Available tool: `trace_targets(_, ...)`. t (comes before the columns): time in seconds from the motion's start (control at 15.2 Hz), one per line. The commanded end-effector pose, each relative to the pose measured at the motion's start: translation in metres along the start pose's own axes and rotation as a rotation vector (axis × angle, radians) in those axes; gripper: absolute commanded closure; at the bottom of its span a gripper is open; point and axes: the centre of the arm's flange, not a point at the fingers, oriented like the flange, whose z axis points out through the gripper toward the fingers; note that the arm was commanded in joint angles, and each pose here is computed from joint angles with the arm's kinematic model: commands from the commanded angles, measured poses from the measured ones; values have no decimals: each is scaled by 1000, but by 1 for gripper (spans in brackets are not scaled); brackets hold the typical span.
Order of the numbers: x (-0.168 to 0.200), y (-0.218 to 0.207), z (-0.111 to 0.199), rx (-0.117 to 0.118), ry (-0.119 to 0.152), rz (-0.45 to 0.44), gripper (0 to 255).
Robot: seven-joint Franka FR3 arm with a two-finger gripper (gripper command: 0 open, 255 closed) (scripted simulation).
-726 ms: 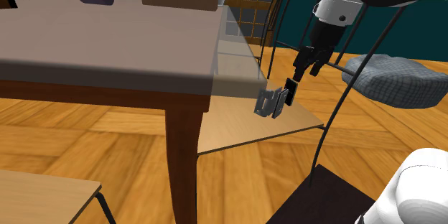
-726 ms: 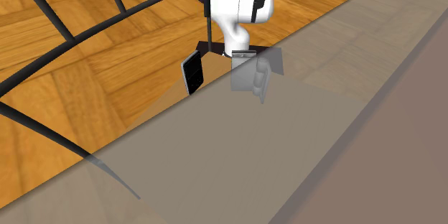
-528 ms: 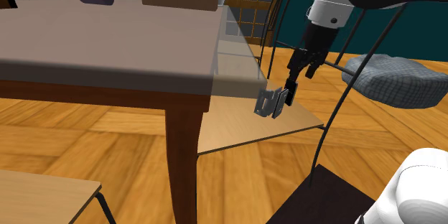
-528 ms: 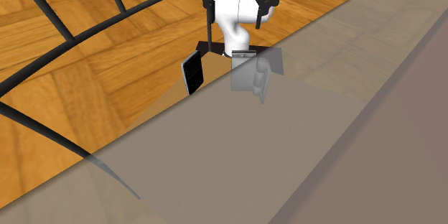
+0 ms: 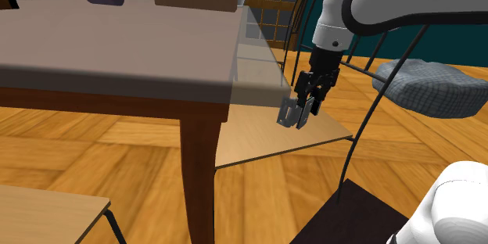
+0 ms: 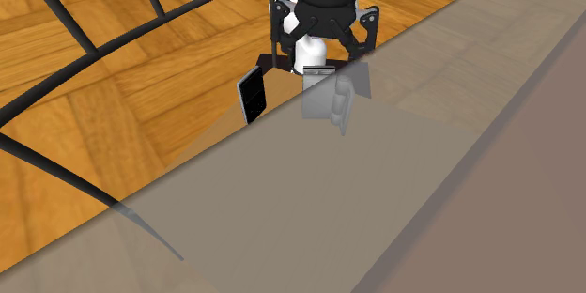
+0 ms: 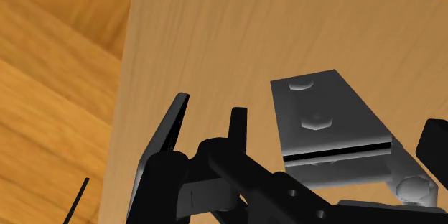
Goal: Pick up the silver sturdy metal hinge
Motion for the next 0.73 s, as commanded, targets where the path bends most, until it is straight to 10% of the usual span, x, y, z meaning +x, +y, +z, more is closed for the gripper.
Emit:
trace_targets(0.0, -1, -1, 11, 0, 0, 0, 0)
trace_targets(0.2, -1, -1, 19, 0, 0, 0, 0)
trace_targets(0.26, 0, 0, 20, 0, 0, 0, 255)
trace_targets(0.66, 0, 0, 20, 0, 0, 0, 255)
